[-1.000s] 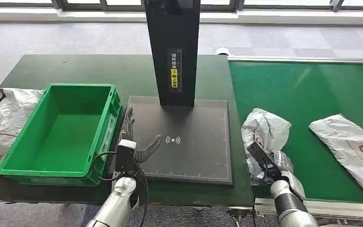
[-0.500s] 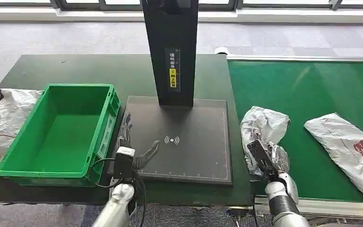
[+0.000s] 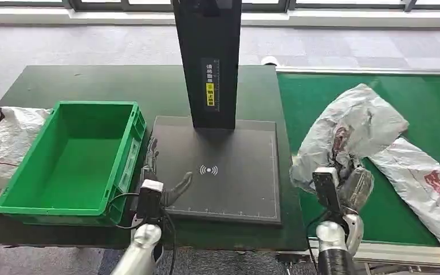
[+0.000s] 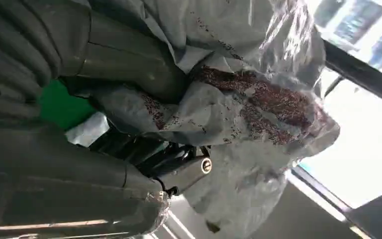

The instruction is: Moved the parcel from conveyor to table for the left to box.

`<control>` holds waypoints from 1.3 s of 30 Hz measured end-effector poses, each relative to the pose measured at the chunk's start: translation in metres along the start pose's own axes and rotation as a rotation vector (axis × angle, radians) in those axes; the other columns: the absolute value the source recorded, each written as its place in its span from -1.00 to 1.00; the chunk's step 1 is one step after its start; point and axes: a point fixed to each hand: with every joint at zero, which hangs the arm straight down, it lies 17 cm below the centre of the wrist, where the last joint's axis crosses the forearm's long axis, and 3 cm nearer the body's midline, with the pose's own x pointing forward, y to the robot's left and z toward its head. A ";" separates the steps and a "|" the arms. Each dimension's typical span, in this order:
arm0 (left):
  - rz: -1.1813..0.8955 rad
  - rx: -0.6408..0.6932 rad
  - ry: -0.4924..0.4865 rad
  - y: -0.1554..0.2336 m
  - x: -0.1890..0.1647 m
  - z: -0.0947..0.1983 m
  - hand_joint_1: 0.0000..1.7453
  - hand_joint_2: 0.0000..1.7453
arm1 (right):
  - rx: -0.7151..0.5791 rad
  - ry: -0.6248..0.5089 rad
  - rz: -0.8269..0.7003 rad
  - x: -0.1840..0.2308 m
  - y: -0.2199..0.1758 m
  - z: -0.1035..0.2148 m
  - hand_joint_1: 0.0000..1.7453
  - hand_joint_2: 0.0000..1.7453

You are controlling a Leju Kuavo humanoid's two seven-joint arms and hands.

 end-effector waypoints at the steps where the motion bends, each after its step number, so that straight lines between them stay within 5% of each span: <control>1: -0.001 0.002 0.001 0.001 0.000 0.000 -1.00 1.00 | -0.026 -0.038 -0.004 0.017 -0.006 -0.001 1.00 1.00; 6: -0.002 0.002 0.000 0.001 0.000 -0.001 -1.00 1.00 | -0.147 -0.211 -0.035 0.086 -0.036 -0.010 1.00 1.00; 13: 0.010 -0.013 -0.003 -0.003 0.001 -0.003 -1.00 1.00 | -0.092 -0.356 -0.060 0.141 -0.014 -0.005 1.00 1.00; 21: 0.012 -0.015 -0.004 -0.004 0.002 -0.003 -1.00 1.00 | -0.061 -0.402 -0.083 0.162 -0.003 -0.001 1.00 1.00; 25: 0.019 -0.014 -0.006 -0.005 0.003 -0.006 -1.00 1.00 | 0.269 -0.313 -0.132 0.158 0.079 0.015 1.00 1.00; 28: 0.022 -0.008 -0.007 -0.005 0.004 -0.008 -1.00 1.00 | 0.386 -0.285 -0.150 0.153 0.121 0.033 1.00 1.00; 39: 0.026 -0.001 -0.004 -0.003 0.004 -0.008 -1.00 1.00 | 0.552 -0.224 -0.140 0.134 0.174 0.063 1.00 1.00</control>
